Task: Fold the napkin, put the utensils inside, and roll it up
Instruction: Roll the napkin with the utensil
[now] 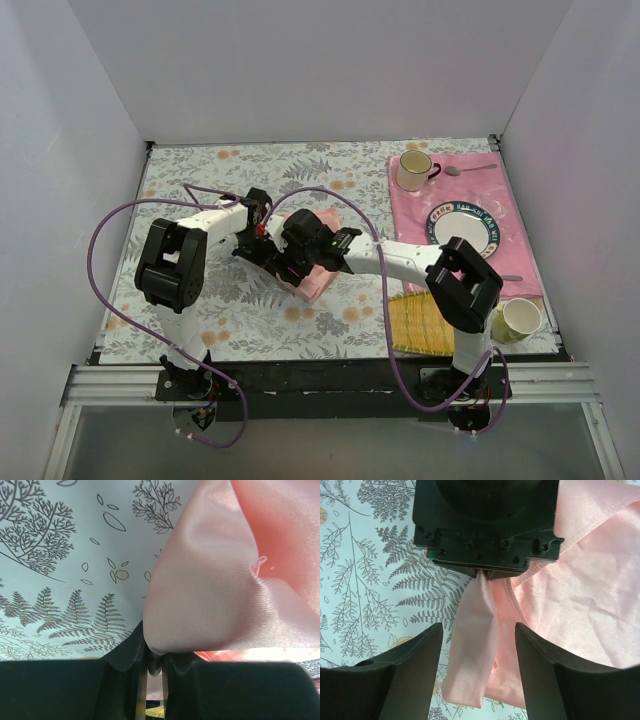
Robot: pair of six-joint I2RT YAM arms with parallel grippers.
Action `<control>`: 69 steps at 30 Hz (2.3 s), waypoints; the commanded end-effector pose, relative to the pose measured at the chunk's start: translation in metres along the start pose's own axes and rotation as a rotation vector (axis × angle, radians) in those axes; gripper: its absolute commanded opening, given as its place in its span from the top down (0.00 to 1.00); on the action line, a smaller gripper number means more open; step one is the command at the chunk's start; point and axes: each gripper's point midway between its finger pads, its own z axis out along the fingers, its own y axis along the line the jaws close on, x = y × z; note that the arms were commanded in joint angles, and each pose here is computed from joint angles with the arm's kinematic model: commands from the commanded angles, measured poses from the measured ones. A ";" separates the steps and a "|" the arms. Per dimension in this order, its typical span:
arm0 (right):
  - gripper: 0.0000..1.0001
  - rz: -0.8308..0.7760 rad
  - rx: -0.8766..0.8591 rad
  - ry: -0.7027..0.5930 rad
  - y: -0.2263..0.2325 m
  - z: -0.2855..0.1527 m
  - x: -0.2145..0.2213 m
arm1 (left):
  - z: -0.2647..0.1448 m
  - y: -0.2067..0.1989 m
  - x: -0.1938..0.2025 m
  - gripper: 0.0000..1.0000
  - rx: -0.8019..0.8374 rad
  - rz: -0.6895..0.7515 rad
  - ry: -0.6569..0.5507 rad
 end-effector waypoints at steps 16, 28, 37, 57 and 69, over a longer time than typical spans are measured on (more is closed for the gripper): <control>0.44 0.040 -0.031 0.091 0.015 0.038 0.055 | 0.001 0.009 0.016 1.00 -0.056 -0.127 0.059; 0.99 0.168 -0.171 0.141 0.035 0.043 0.087 | -0.024 -0.013 -0.002 0.97 0.119 0.021 -0.059; 0.99 0.402 -0.517 0.196 0.066 0.035 0.122 | -0.074 -0.032 -0.008 0.39 0.432 0.214 -0.177; 0.99 0.745 -0.645 0.397 0.061 0.035 0.139 | -0.110 0.005 0.020 0.73 0.721 0.329 -0.171; 0.99 0.836 -0.595 0.368 0.050 0.036 0.141 | -0.074 0.004 0.016 0.91 0.787 0.237 -0.116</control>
